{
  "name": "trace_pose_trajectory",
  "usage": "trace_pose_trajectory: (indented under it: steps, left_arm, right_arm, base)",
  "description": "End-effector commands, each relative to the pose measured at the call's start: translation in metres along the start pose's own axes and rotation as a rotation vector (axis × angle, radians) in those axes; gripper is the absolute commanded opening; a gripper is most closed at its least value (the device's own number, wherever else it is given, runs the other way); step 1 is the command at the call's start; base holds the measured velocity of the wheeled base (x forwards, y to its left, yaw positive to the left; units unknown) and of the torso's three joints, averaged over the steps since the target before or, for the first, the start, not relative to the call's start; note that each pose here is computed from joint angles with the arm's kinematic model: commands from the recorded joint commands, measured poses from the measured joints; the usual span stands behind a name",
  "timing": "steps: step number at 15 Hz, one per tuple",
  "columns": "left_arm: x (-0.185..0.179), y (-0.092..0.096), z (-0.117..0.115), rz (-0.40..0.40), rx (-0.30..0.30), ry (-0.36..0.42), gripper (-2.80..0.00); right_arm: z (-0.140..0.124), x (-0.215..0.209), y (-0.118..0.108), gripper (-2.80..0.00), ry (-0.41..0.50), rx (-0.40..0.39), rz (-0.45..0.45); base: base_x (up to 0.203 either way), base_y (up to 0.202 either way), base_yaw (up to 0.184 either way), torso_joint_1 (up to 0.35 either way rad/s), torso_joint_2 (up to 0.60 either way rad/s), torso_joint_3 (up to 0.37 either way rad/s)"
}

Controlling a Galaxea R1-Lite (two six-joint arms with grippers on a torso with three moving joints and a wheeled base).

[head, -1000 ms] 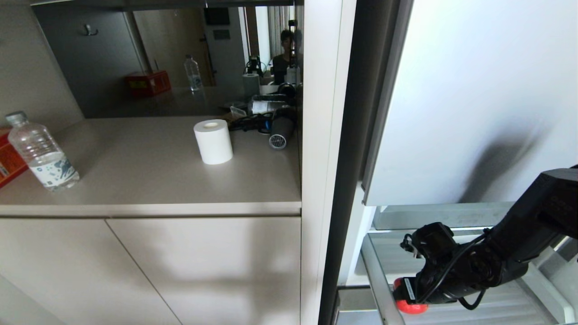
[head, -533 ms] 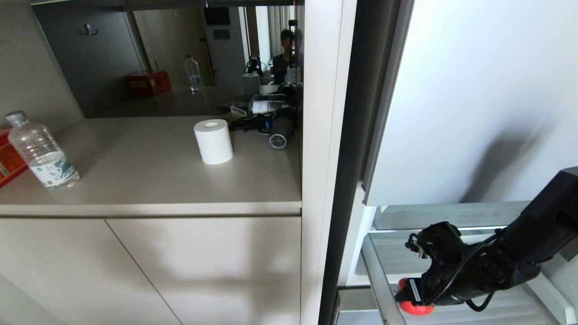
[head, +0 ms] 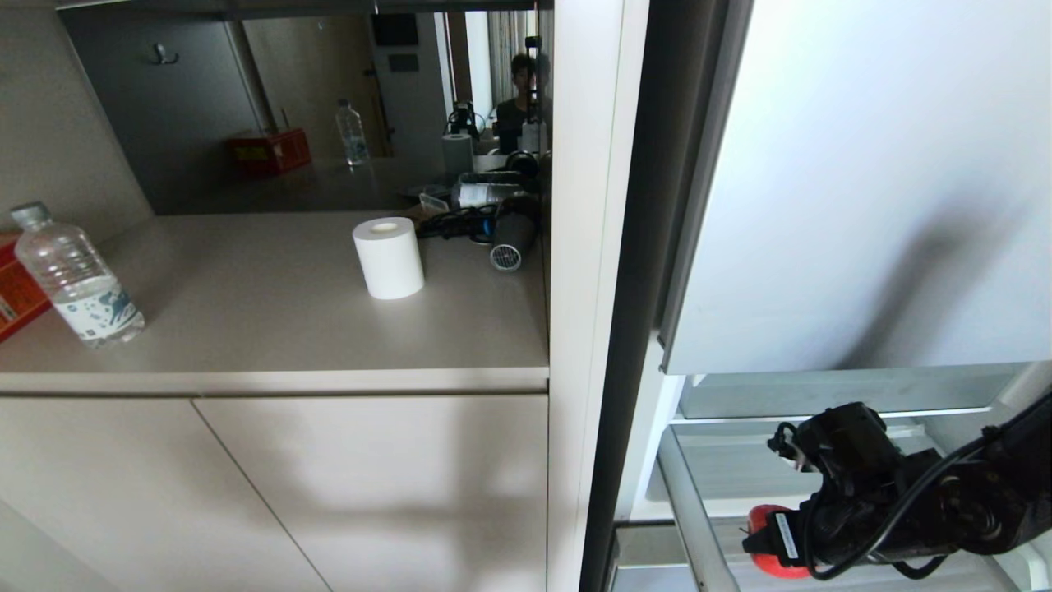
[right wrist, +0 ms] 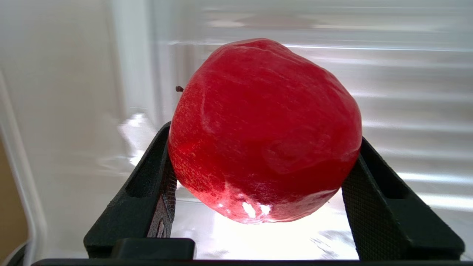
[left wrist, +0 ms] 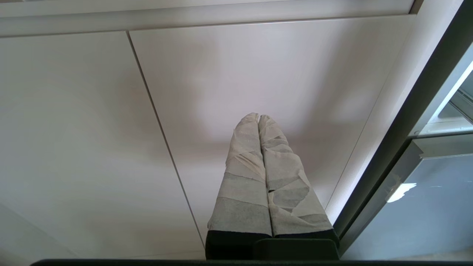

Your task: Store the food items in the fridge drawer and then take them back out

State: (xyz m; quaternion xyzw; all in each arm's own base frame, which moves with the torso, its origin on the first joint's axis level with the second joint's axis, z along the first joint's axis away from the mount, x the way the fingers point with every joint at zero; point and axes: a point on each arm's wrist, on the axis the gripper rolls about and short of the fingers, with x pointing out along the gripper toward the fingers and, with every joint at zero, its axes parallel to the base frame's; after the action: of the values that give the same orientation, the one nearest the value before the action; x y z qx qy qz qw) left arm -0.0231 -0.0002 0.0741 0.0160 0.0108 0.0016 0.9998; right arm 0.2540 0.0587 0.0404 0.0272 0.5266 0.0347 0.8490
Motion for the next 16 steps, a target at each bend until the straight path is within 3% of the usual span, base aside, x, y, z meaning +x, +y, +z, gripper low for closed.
trace_pose_trajectory:
  steps: [1, 5, 10, 13, 16]
  left_arm:
    - [0.000, 0.000, 0.000, 0.001, 0.000, 0.000, -2.80]
    - [0.000, 0.000, 0.000, 0.001, 0.000, 0.000, -2.80]
    - [0.000, 0.000, 0.000, 0.001, 0.000, 0.000, -2.80]
    - [0.000, 0.000, 0.000, 0.001, 0.000, 0.000, -2.80]
    - [0.000, 0.000, 0.000, 0.001, 0.000, 0.000, -2.80]
  right_arm:
    - [-0.002, -0.016, -0.001, -2.80, -0.052, 0.003, -0.023]
    - [-0.018, -0.051, -0.007, -2.80, -0.138, 0.009, -0.050]
    - [-0.049, -0.105, -0.017, -2.80, -0.320, 0.028, -0.055]
    - [-0.072, -0.139, -0.023, -2.80, -0.484, 0.050, -0.039]
    - [-0.102, -0.178, -0.032, -2.80, -0.717, 0.090, -0.022]
  base:
    - [0.000, 0.000, 0.000, 0.000, 0.00, 0.000]
    - [0.000, 0.000, 0.000, 0.000, 0.00, 0.000]
    - [0.000, 0.000, 0.000, 0.000, 0.00, 0.000]
    - [0.000, 0.000, 0.000, 0.000, 0.00, 0.000]
    - [0.000, 0.000, 0.000, 0.000, 0.00, 0.000]
